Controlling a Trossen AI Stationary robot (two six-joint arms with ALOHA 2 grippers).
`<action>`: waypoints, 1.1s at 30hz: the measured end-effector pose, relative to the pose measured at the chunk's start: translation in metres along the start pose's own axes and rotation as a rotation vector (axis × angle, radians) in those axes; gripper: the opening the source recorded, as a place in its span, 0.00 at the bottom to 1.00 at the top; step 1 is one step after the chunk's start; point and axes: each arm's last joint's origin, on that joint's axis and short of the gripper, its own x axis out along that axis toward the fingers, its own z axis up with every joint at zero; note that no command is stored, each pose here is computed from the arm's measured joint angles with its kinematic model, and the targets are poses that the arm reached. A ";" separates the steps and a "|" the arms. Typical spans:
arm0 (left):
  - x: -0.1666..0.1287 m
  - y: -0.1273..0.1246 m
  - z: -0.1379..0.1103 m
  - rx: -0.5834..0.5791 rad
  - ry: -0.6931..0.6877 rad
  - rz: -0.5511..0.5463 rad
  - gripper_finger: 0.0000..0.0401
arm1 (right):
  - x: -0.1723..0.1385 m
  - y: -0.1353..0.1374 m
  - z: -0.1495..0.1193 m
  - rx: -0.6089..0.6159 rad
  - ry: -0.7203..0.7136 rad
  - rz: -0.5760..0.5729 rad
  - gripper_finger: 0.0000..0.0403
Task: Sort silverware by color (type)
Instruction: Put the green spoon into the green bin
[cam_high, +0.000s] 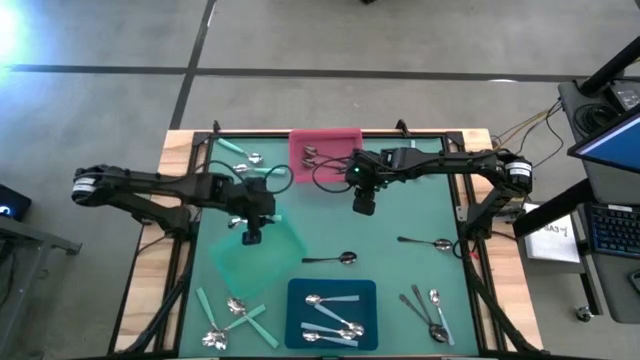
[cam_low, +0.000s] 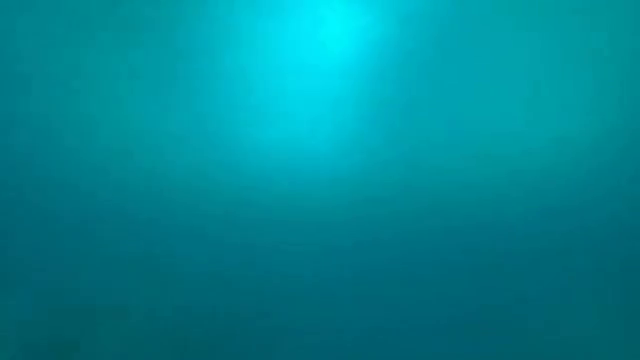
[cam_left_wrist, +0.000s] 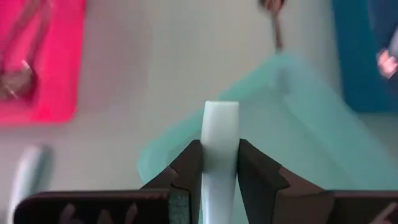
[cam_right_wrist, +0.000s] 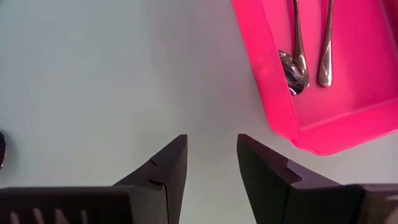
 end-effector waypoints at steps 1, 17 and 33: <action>-0.006 0.000 0.006 -0.002 -0.017 -0.007 0.15 | 0.000 0.000 0.000 0.000 0.000 0.000 0.33; 0.019 -0.024 0.001 -0.299 0.185 -0.221 0.16 | 0.004 0.000 -0.004 -0.029 0.016 0.001 0.33; 0.086 -0.029 -0.023 -0.297 0.445 -0.182 0.17 | 0.023 0.002 -0.027 -0.055 0.094 0.008 0.33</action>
